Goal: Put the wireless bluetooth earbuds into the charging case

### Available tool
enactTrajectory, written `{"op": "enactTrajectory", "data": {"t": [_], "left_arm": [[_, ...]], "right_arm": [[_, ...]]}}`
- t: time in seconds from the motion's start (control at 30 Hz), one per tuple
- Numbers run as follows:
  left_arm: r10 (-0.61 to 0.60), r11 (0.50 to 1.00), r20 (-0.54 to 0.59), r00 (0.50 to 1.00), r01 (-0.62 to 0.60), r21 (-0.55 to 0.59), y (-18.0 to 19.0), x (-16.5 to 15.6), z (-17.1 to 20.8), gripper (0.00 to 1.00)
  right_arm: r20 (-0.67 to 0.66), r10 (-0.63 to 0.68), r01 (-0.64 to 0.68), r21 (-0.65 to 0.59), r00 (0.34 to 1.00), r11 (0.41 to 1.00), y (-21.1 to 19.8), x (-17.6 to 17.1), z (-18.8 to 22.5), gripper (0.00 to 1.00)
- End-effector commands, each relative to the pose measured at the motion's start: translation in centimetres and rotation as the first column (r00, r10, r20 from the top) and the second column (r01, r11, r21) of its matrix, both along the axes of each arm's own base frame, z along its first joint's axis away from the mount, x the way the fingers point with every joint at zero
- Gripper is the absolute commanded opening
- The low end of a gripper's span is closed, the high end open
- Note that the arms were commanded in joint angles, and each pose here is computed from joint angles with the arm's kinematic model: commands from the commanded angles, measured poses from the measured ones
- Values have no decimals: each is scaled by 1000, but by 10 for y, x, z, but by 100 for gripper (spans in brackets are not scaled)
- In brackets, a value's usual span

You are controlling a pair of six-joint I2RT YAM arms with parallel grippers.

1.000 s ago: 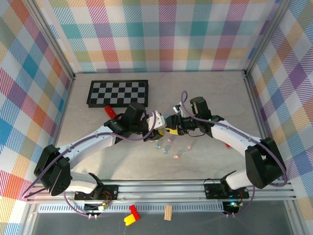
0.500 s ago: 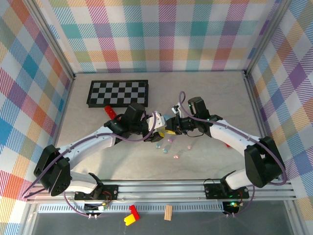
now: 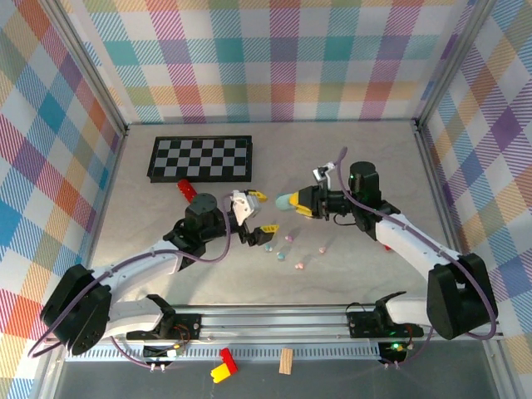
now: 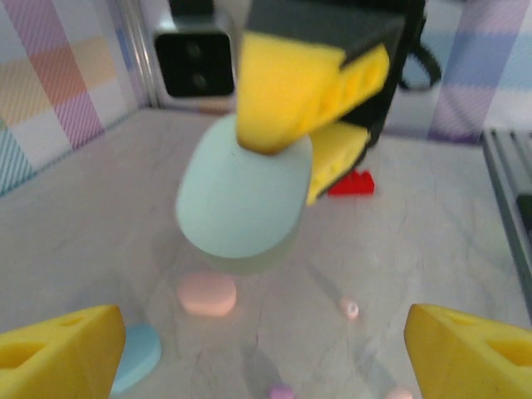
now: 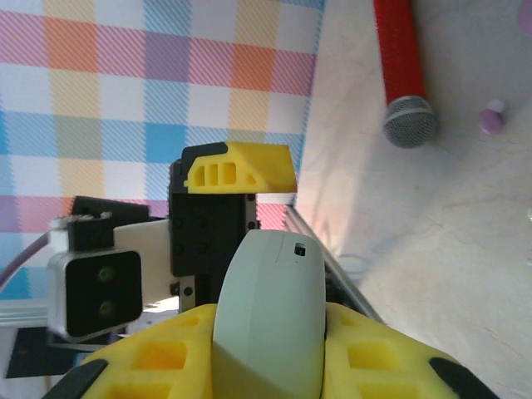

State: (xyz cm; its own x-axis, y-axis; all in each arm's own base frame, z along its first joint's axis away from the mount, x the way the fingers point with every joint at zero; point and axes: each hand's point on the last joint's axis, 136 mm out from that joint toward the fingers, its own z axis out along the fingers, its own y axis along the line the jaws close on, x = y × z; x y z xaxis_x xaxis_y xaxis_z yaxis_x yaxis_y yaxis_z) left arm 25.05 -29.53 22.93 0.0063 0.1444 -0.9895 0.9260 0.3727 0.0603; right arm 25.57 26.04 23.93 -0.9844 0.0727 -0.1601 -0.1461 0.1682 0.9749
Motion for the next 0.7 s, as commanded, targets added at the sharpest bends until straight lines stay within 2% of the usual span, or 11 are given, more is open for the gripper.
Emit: {"op": "enactTrajectory", "data": {"t": [0.0,0.2,0.5,0.67], "left_arm": [[-75,975,74,994,89,-204,-5,-3,46,86],[-125,914,229,965,202,-353,-4,-6,75,86],[-248,881,229,941,318,-351,-27,-3,91,82],[-260,872,226,939,328,-362,-34,0,96,77]], "right_arm": [[33,56,-60,146,998,987,-1,-10,42,9],[5,32,-32,239,999,971,-5,-8,67,9],[51,12,-26,286,999,958,-9,-12,92,8],[69,10,-31,299,998,954,-10,-14,101,8]]}}
